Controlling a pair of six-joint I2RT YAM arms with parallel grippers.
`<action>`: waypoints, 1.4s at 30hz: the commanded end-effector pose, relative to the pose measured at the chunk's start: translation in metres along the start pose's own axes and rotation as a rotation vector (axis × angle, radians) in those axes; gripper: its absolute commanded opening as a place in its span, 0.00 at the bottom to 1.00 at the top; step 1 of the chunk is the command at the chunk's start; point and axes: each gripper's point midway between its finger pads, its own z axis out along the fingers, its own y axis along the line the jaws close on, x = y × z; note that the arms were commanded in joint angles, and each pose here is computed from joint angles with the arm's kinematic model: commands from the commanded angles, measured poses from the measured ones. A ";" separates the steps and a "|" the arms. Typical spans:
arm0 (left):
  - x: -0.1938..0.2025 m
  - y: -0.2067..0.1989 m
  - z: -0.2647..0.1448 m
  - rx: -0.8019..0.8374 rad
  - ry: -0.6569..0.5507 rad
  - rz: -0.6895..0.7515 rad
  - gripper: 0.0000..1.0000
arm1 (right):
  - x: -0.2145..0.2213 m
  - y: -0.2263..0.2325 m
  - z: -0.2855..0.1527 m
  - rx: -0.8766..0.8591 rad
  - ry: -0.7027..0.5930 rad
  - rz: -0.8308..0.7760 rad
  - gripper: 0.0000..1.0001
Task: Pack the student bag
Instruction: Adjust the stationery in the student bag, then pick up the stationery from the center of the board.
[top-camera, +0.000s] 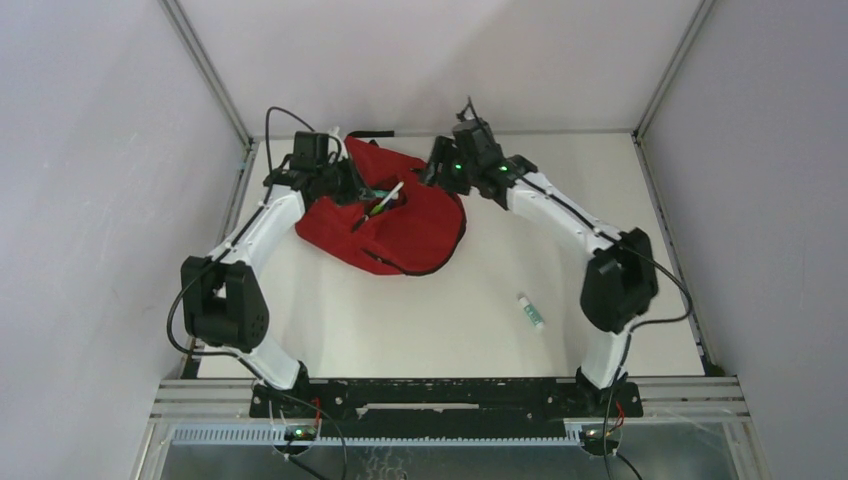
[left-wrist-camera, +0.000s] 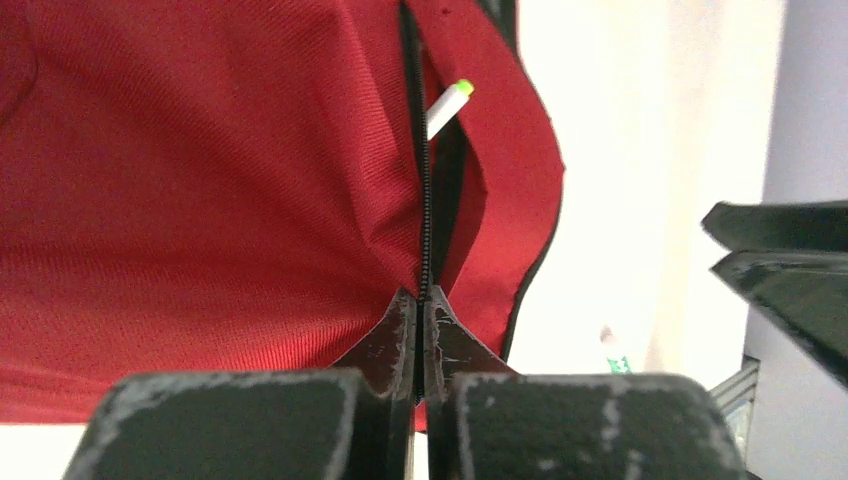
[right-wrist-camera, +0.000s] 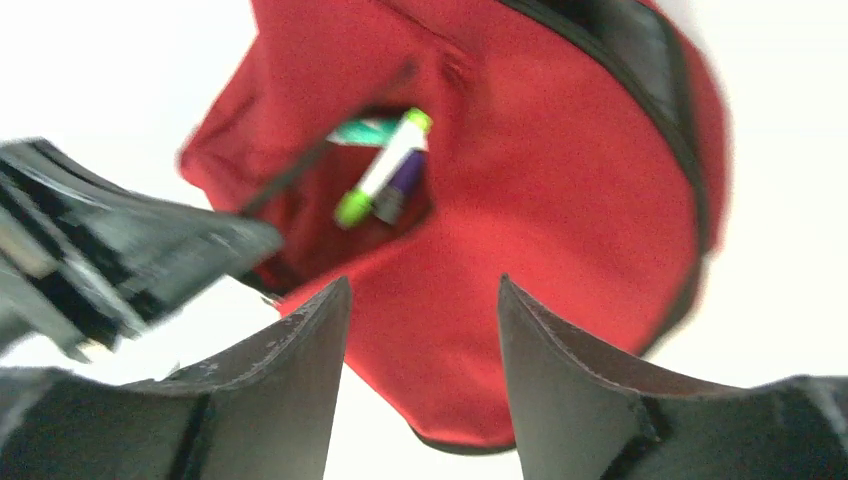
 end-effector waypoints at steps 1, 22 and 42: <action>-0.040 -0.065 -0.015 0.234 -0.051 0.090 0.00 | -0.009 -0.061 -0.033 0.120 -0.088 -0.010 0.61; -0.035 -0.089 -0.012 0.389 -0.092 0.091 0.00 | 0.206 -0.244 -0.143 0.544 0.250 0.061 0.84; -0.006 -0.058 -0.007 0.273 -0.035 0.059 0.00 | 0.234 -0.225 -0.125 0.507 0.306 -0.004 0.00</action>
